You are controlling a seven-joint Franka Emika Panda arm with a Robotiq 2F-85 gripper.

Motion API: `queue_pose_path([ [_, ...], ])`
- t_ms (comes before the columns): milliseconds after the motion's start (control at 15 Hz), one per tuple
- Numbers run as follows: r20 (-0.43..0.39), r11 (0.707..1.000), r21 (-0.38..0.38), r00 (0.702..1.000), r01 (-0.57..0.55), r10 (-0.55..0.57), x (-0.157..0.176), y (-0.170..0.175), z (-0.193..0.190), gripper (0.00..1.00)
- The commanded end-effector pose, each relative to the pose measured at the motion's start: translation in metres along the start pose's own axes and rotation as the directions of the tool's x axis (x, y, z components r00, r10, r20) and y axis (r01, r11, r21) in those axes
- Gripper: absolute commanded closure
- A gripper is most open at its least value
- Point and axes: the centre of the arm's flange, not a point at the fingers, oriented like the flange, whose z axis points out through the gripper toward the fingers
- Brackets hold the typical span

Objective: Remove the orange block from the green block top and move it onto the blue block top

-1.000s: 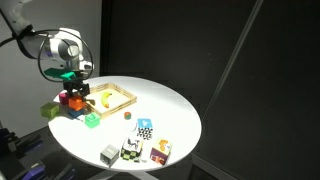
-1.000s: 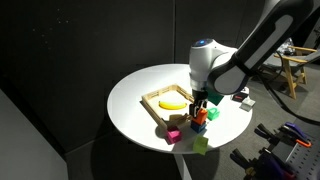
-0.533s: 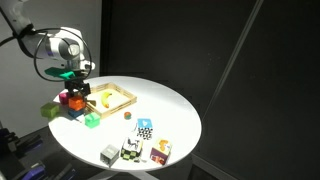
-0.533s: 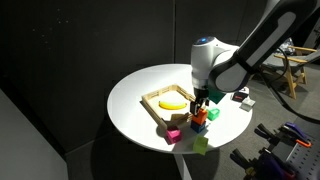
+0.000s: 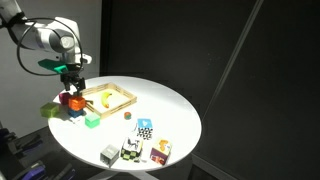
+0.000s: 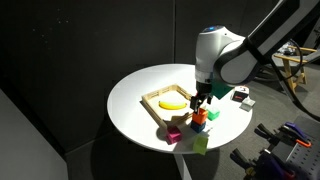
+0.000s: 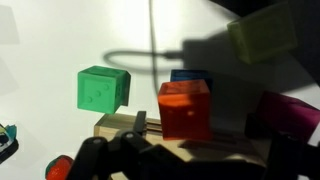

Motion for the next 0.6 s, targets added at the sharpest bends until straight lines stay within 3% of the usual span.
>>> queue_pose_path([
  [0, -0.001, 0.996, 0.033, 0.997, -0.079, 0.079, -0.021, 0.012, -0.034, 0.00],
  [533, -0.016, 0.973, 0.011, 0.973, -0.229, 0.230, -0.047, 0.043, -0.080, 0.00],
])
